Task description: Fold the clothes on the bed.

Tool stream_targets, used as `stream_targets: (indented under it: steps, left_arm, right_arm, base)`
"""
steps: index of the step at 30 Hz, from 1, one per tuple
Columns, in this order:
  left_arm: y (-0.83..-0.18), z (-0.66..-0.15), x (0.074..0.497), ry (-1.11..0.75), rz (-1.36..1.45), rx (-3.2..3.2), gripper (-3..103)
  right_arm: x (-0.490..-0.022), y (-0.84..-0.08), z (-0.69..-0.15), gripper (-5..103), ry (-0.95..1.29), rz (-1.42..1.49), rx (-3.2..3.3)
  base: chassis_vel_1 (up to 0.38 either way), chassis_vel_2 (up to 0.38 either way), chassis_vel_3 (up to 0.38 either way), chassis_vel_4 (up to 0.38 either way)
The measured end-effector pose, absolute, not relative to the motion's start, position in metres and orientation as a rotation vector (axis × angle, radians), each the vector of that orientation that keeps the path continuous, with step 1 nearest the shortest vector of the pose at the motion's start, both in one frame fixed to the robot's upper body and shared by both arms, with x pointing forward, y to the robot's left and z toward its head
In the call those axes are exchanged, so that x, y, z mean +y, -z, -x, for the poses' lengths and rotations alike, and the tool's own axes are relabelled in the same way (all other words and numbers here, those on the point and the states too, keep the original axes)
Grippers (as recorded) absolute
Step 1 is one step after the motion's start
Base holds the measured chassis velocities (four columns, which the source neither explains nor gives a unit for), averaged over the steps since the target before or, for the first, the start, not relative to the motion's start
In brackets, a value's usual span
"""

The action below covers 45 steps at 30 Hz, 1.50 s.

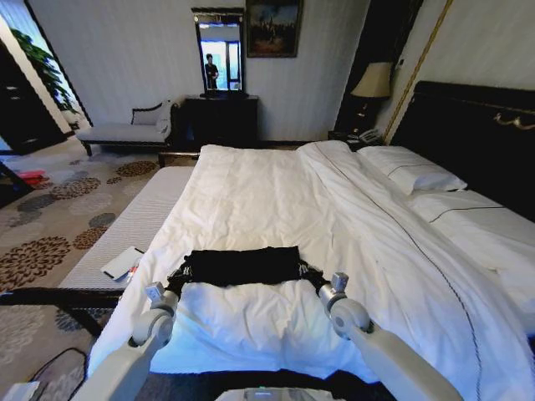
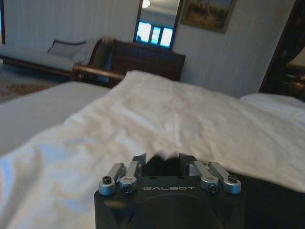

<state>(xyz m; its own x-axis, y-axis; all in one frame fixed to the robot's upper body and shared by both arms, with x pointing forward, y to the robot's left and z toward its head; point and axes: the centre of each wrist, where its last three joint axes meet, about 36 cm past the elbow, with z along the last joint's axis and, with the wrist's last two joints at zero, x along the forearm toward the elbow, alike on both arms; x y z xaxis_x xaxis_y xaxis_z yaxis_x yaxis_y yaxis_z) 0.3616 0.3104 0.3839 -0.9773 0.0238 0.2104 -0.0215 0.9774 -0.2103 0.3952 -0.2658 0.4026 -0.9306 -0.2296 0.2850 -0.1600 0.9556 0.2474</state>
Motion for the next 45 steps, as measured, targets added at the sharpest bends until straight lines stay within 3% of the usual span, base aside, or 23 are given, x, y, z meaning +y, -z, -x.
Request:
stream_targets:
  steps: [1, 2, 4, 6, 7, 9, 11, 12, 14, 16, 19, 31, 45]
  left_arm:
    - [-0.388, -0.359, 0.312, -0.311, 0.001, -2.922, 44]
    - [-0.394, -0.355, 0.315, -0.298, -0.003, -2.939, 50]
    - [-0.397, -0.352, 0.318, -0.284, -0.004, -2.95, 56]
    - [-0.405, -0.345, 0.322, -0.241, 0.003, -2.976, 67]
    - [-0.405, -0.345, 0.322, -0.241, 0.003, -2.976, 67]
    - [-0.413, -0.346, 0.32, -0.2, 0.075, -2.986, 78]
    - [-0.414, -0.347, 0.32, -0.186, 0.097, -2.988, 78]
    - [-0.418, -0.343, 0.321, -0.151, 0.142, -2.996, 89]
    - [-0.419, -0.337, 0.322, -0.144, 0.149, -2.993, 89]
    - [-0.42, -0.325, 0.325, -0.15, 0.146, -2.988, 97]
    - [-0.421, -0.301, 0.328, -0.165, 0.128, -2.982, 100]
    - [-0.444, -0.27, 0.317, -0.235, 0.169, -2.977, 100]
    - [-0.461, -0.219, 0.314, -0.278, 0.154, -2.969, 100]
  right_arm:
    - [-0.268, -0.406, -0.397, 33, 0.305, -0.29, -2.804]
    - [-0.273, -0.413, -0.404, 45, 0.264, -0.312, -2.832]
    - [-0.274, -0.416, -0.411, 45, 0.239, -0.325, -2.848]
    - [-0.276, -0.421, -0.435, 56, 0.157, -0.367, -2.883]
    - [-0.276, -0.421, -0.435, 56, 0.157, -0.367, -2.883]
    - [-0.285, -0.418, -0.455, 68, 0.049, -0.366, -2.91]
    - [-0.288, -0.416, -0.458, 73, 0.021, -0.36, -2.917]
    - [-0.294, -0.408, -0.472, 78, -0.084, -0.358, -2.936]
    - [-0.296, -0.403, -0.482, 84, -0.161, -0.372, -2.951]
    - [-0.3, -0.394, -0.502, 89, -0.32, -0.412, -2.982]
    - [-0.298, -0.38, -0.521, 99, -0.557, -0.55, -3.001]
    - [-0.302, -0.357, -0.518, 100, -1.061, -0.849, -2.946]
    - [-0.309, -0.329, -0.504, 100, -1.241, -1.03, -2.846]
  base:
    - [0.0, 0.0, 0.0, 0.0]
    - [0.0, 0.0, 0.0, 0.0]
    - [0.0, 0.0, 0.0, 0.0]
    - [0.0, 0.0, 0.0, 0.0]
    - [0.0, 0.0, 0.0, 0.0]
    - [0.0, 0.0, 0.0, 0.0]
    - [0.0, 0.0, 0.0, 0.0]
    - [0.0, 0.0, 0.0, 0.0]
    - [0.0, 0.0, 0.0, 0.0]
    - [0.0, 0.0, 0.0, 0.0]
    - [0.0, 0.0, 0.0, 0.0]
    - [0.0, 0.0, 0.0, 0.0]
    - [0.0, 0.0, 0.0, 0.0]
